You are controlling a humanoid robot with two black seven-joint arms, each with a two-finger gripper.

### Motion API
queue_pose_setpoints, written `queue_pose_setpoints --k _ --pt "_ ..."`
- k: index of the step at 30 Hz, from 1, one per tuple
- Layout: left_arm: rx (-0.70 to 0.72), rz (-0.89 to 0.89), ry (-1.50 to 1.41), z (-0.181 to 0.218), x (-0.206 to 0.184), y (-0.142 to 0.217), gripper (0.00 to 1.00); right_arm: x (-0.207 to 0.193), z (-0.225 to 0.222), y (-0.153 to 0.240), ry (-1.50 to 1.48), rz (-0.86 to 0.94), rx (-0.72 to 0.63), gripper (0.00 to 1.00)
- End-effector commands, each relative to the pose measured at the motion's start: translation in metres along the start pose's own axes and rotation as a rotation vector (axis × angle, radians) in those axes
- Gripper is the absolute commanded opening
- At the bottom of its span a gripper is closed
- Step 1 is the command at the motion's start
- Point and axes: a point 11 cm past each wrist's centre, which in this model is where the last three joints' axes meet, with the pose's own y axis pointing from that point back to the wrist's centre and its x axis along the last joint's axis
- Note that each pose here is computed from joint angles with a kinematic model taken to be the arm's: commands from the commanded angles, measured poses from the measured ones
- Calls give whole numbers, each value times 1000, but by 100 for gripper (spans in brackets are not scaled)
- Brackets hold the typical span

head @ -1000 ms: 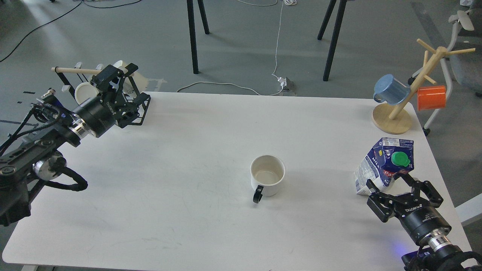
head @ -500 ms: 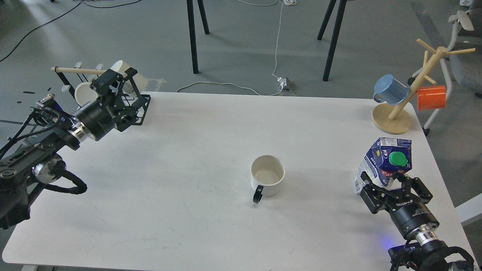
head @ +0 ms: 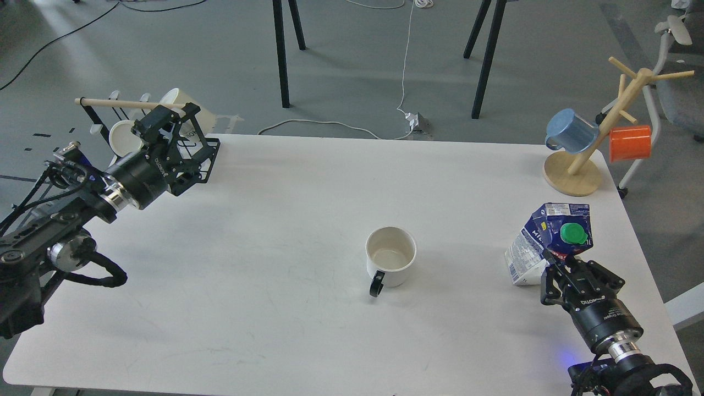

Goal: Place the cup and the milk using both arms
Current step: 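Slide the milk carton toward the white mug with the right gripper, then release the milk carton beside the mug and retract the right gripper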

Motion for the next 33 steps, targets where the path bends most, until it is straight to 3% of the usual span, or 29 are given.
queue_pose_setpoints --k 1,12,29,33 --pt "6 2 3 -3 0 2 99 -11 23 -3 -39 -40 -52 24" --pt "11 4 6 -6 0 4 99 3 80 -3 -90 -23 -174 24" --pt "25 8 14 -13 -1 8 99 8 101 -6 -71 -37 -209 24" --pt "28 10 13 -14 0 10 99 9 101 -5 -70 -36 -211 29"
